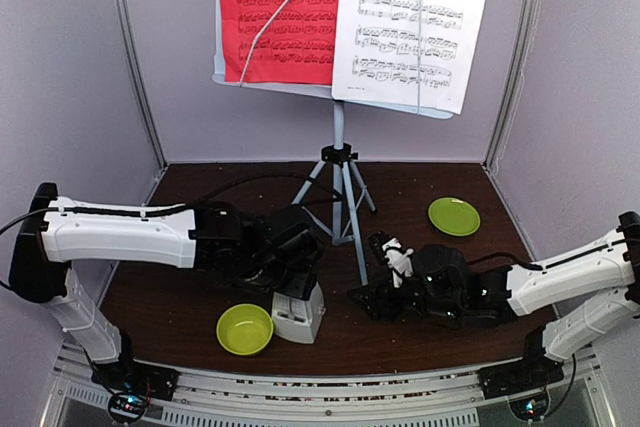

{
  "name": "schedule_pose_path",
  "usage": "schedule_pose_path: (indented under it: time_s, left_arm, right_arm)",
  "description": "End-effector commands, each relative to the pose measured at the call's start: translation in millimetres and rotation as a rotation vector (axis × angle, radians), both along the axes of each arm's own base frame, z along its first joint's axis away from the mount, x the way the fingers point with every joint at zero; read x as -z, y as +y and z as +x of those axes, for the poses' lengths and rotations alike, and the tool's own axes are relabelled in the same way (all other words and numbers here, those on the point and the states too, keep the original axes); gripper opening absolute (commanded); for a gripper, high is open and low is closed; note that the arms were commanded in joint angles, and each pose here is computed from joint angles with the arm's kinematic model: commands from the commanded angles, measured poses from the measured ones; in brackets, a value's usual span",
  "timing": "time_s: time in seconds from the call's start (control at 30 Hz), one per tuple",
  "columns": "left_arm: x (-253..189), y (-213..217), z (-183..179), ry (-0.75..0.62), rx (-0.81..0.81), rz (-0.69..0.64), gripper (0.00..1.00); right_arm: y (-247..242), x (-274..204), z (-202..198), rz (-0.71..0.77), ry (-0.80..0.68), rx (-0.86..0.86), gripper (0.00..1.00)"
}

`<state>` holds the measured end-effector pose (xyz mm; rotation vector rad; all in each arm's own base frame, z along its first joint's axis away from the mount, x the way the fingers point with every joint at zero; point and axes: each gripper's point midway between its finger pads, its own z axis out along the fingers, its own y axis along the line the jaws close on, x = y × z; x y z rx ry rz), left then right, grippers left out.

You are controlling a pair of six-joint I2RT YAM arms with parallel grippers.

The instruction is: Set up the instrument practice props

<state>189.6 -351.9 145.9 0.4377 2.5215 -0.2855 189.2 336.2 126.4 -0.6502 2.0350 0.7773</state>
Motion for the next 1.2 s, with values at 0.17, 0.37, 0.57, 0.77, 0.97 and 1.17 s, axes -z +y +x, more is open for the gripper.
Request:
schedule_pose_path:
  time_s: [0.17,0.37,0.57,0.77,0.97,1.17]
  left_arm:
    - [-57,2,17,-0.169,-0.038,-0.117,0.38]
    - [-100,0,24,-0.273,-0.026,-0.169,0.26]
    - [-148,-3,27,-0.398,-0.002,-0.188,0.19]
    - [-189,-13,11,-0.579,0.103,-0.182,0.17]
    - [-202,-21,1,-0.649,0.163,-0.156,0.13]
    - [-207,-26,-4,-0.659,0.186,-0.158,0.11]
  right_arm:
    - [-20,-28,19,-0.039,-0.126,0.096,0.83]
    - [-17,-34,19,-0.043,-0.103,0.098,0.98]
    - [8,-42,4,0.065,-0.021,-0.003,0.90]
    - [16,-49,5,0.194,0.005,0.015,0.73]
    - [27,-67,3,0.266,-0.025,-0.030,0.62]
    - [30,-67,7,0.247,-0.035,-0.024,0.57]
